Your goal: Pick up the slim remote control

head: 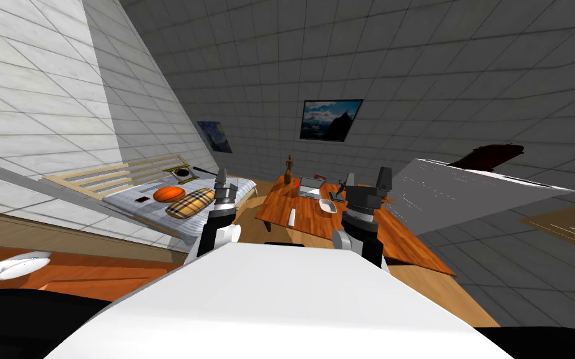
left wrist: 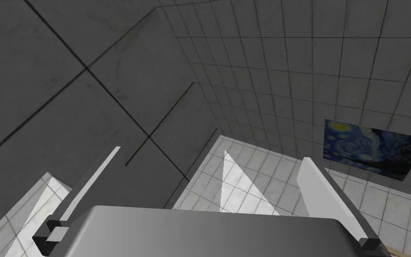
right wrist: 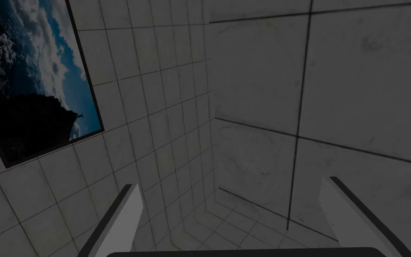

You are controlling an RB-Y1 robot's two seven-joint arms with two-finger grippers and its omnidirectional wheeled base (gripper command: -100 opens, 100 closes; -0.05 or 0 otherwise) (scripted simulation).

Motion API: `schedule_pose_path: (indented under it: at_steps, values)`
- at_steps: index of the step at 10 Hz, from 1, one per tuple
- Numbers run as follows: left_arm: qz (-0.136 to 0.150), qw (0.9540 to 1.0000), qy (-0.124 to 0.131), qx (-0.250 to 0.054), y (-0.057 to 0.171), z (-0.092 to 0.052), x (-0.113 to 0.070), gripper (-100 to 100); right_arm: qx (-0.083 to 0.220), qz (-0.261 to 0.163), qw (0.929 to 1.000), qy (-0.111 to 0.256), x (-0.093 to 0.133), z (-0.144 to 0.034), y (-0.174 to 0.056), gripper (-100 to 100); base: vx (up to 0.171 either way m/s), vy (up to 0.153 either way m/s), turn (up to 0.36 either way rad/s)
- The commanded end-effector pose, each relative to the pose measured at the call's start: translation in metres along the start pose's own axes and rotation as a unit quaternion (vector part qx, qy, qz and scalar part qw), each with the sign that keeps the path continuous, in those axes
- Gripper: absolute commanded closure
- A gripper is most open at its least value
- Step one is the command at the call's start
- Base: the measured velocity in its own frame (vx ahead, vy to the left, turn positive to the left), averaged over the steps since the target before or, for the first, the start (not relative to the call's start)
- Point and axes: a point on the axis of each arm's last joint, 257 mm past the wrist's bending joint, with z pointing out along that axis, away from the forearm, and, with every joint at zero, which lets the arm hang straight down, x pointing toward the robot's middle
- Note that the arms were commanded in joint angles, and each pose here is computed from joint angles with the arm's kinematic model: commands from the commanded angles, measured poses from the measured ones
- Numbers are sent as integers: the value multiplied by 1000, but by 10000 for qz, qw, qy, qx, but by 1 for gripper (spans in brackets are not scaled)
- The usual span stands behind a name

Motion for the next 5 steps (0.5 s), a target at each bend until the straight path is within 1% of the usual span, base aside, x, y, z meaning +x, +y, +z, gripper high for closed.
schedule_pose_path:
  at_steps: [1, 3, 5]
  values:
    - [173, 9996, 220, -12, 5, -1, 11, -100, 0, 0, 10000, 0, 0, 0, 0, 0, -27, 23, -206]
    - [410, 9979, 498, -37, 13, -3, 27, -100, 0, 0, 10000, 0, 0, 0, 0, 0, -44, 46, -214]
    - [738, 9935, 860, -65, 25, -7, 47, -100, 0, 0, 10000, 1, 0, 0, 0, 0, -54, 58, -255]
